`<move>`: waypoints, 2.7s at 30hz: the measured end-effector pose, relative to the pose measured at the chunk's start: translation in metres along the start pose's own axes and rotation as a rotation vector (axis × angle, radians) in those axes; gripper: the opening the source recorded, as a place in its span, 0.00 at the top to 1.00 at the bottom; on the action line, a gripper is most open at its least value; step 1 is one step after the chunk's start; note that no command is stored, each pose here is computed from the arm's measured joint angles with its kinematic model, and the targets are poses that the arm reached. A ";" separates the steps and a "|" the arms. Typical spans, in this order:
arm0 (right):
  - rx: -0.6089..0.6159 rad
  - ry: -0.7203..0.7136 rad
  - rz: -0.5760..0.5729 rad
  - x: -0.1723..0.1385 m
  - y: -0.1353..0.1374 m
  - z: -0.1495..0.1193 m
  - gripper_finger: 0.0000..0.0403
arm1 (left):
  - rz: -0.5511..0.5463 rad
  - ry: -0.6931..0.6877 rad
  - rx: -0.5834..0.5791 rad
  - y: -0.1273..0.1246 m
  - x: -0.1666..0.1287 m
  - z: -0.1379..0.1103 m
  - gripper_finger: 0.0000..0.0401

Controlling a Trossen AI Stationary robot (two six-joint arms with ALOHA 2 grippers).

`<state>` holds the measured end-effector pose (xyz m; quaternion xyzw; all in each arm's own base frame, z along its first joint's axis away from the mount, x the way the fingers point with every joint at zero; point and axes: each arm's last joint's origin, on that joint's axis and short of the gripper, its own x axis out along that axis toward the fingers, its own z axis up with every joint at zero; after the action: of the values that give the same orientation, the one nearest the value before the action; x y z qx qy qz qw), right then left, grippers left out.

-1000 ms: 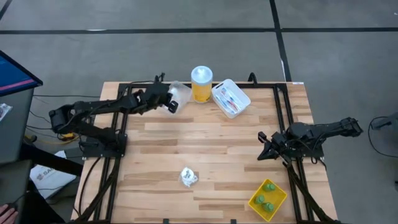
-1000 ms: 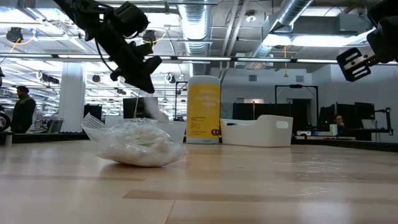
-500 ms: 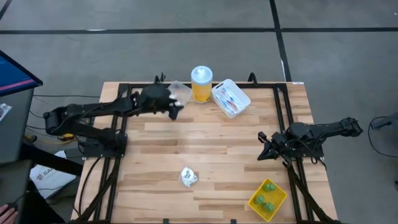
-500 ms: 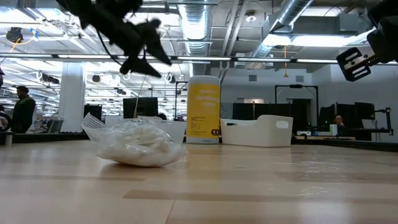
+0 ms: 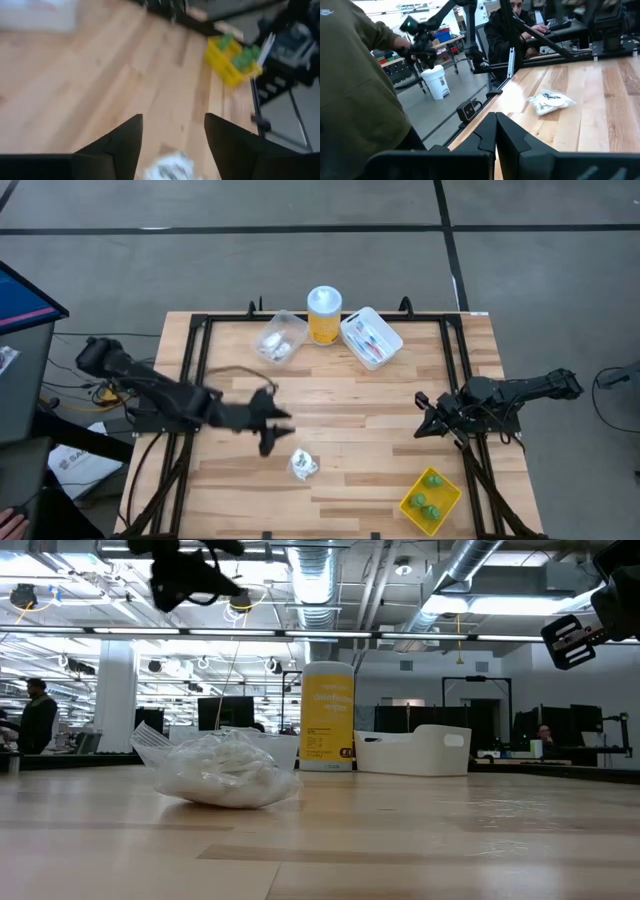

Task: Pick & Place Travel size toiletries
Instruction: Put the cotton pack into the transparent bin

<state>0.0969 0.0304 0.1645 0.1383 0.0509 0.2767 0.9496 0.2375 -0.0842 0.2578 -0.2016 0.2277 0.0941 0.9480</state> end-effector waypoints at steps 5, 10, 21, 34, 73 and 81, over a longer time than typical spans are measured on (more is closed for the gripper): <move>0.034 0.000 0.000 0.000 0.000 0.000 1.00 | -0.008 0.121 0.014 -0.023 0.016 -0.039 0.48; 0.055 0.000 0.000 0.000 0.000 0.000 1.00 | -0.052 0.189 0.095 -0.039 0.034 -0.069 0.48; 0.118 -0.001 -0.002 0.000 0.000 0.000 1.00 | -0.074 0.313 0.282 -0.047 0.052 -0.113 0.48; 0.207 -0.001 -0.004 0.000 0.000 0.000 1.00 | 0.004 0.329 0.419 -0.042 0.068 -0.135 0.48; 0.158 -0.035 -0.091 0.000 -0.003 0.001 1.00 | 0.472 -0.197 0.125 0.064 0.037 0.036 1.00; 0.157 -0.038 -0.097 0.000 -0.003 0.001 1.00 | 0.706 -0.202 -0.027 0.176 0.028 0.078 1.00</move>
<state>0.0984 0.0277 0.1646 0.2150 0.0610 0.2228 0.9489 0.2452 0.1097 0.2489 -0.1128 0.1871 0.4379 0.8721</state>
